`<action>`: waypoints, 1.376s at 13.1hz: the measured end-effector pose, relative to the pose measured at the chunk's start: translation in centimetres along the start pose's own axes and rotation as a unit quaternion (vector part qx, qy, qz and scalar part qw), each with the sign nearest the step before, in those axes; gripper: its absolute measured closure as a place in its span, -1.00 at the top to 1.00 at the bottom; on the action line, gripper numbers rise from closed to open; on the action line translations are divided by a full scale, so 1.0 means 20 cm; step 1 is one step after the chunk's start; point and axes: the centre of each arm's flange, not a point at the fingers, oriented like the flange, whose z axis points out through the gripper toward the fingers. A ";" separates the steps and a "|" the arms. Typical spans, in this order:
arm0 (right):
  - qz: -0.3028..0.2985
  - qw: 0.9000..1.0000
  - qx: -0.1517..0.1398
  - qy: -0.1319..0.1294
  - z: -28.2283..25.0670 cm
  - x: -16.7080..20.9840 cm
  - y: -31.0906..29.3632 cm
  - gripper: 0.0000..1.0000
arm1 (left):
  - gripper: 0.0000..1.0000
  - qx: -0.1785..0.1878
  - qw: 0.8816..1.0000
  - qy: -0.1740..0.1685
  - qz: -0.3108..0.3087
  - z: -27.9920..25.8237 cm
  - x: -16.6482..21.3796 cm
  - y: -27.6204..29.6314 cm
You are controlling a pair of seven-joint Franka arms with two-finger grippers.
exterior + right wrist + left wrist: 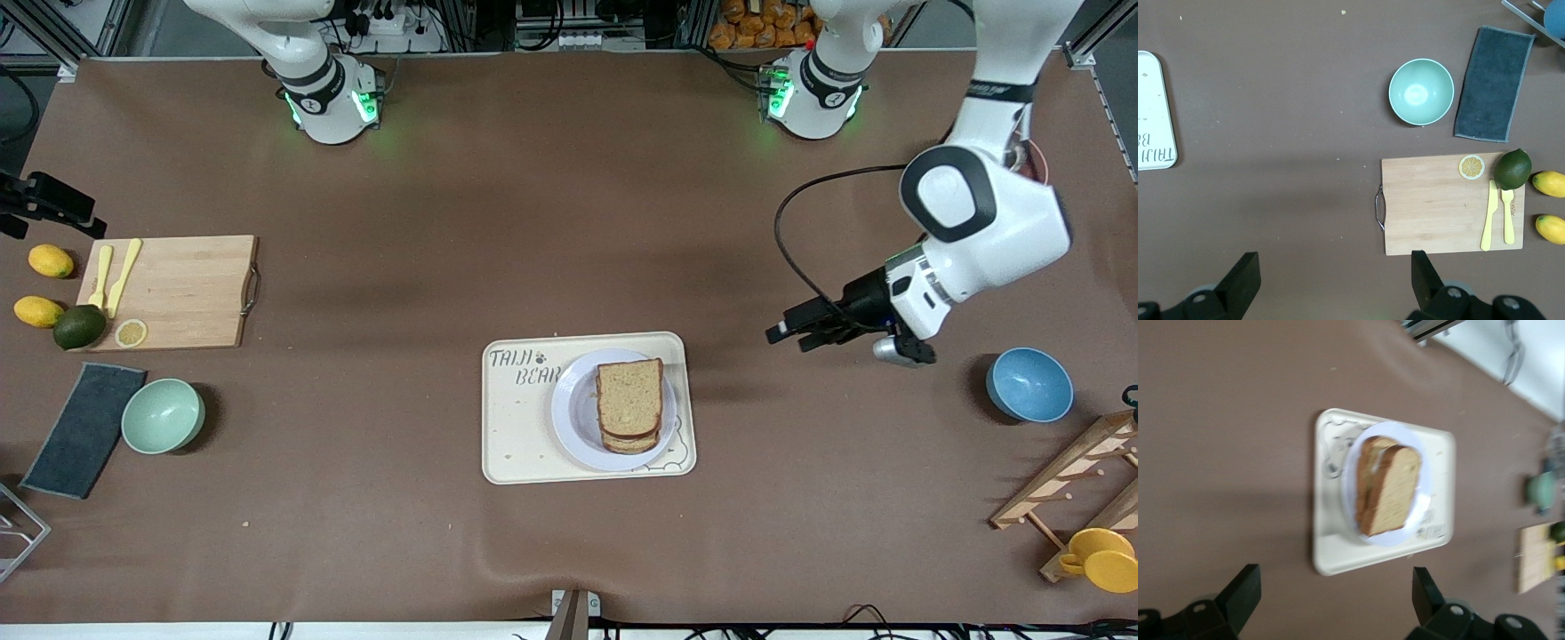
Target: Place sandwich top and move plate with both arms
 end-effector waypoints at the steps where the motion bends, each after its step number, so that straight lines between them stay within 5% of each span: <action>1: 0.000 1.000 0.000 0.000 0.00 0.00 0.00 1.00 | 1.00 0.031 0.999 -0.017 0.014 -0.10 0.01 0.02; 5: 0.000 1.000 0.000 0.000 0.00 0.00 0.00 1.00 | 1.00 0.154 0.986 -0.068 0.013 -0.53 0.13 0.18; 10: 0.000 1.000 0.000 0.000 0.00 0.00 0.00 1.00 | 1.00 0.248 0.966 -0.062 0.022 -1.00 0.19 0.35; 18: -0.001 1.000 0.000 0.000 0.00 0.00 0.00 1.00 | 1.00 0.284 0.957 -0.048 0.012 -1.26 0.20 0.38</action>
